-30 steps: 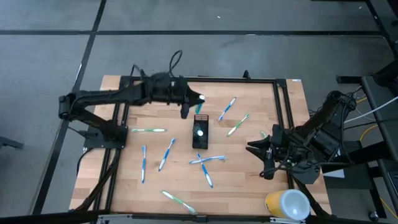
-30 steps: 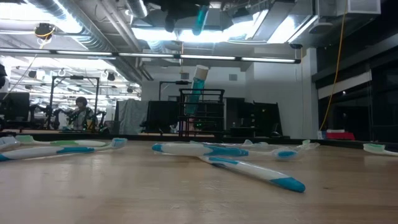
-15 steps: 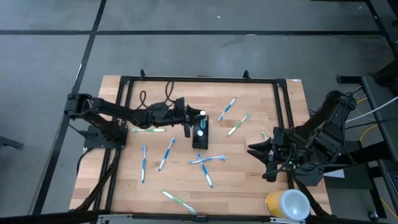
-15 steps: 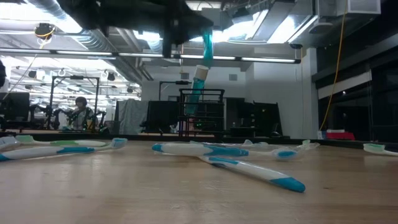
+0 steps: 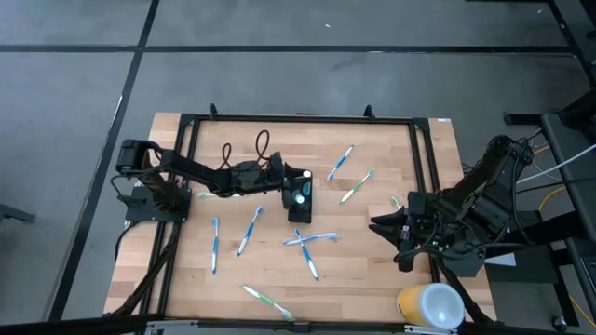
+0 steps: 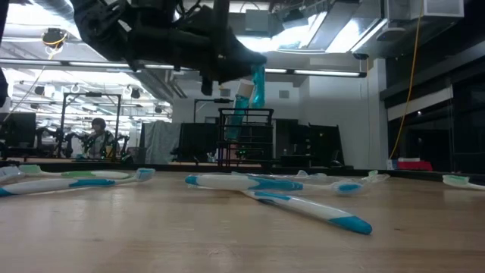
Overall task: Pick & Place toothbrushing station
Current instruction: Put the blue mouthwash bottle into the black organizer, then put the blue toothbrush into the black organizer
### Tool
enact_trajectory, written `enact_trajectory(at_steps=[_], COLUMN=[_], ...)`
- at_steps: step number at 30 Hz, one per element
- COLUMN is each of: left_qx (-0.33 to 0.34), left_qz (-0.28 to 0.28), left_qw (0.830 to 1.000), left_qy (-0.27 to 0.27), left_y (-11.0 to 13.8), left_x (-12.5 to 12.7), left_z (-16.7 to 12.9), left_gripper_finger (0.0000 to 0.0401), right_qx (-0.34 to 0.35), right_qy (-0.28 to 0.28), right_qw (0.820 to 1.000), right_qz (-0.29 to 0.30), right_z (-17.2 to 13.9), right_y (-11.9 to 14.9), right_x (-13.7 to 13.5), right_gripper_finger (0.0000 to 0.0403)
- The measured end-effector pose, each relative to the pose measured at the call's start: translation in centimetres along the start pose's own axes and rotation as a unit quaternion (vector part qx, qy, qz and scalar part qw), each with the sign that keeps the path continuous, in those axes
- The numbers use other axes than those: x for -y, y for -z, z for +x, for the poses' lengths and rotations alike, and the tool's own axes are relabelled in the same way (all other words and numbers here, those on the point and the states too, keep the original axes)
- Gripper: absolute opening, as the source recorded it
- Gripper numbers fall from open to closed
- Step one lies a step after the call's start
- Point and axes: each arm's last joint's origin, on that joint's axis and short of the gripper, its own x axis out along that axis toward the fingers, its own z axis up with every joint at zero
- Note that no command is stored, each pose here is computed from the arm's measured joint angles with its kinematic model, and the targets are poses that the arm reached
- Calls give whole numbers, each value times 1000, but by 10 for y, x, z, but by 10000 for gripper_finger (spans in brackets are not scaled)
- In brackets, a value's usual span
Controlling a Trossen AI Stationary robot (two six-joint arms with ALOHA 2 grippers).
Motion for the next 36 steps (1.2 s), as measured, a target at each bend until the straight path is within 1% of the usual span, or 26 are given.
enact_trajectory(at_steps=[6, 11, 16, 22, 24, 36], left_qx=[-23, -15, -6, -10, -10, -11], left_qz=[4, 15, 16, 27, 32, 37], left_qw=[1000, 1000, 1000, 999, 999, 999], left_qy=[2, -3, -24, -23, -22, -11], left_y=[13, 21, 24, 26, 26, 26], left_x=[1, 1, -1, 0, 0, 2], left_z=[-4, -13, -17, -17, -17, -18], left_gripper_finger=[89, 89, 89, 119, 122, 87], right_qx=[2, 2, 3, 5, 6, 6], right_qy=[0, -2, -4, -3, -1, 2], right_qw=[1000, 1000, 1000, 1000, 1000, 1000], right_qz=[1, 5, 9, 12, 12, 9], right_z=[0, 0, 0, 1, 2, 3], right_y=[0, 0, -1, -2, -2, -3], right_x=[0, -1, -1, -1, -1, 0], right_gripper_finger=[96, 96, 96, 96, 96, 96])
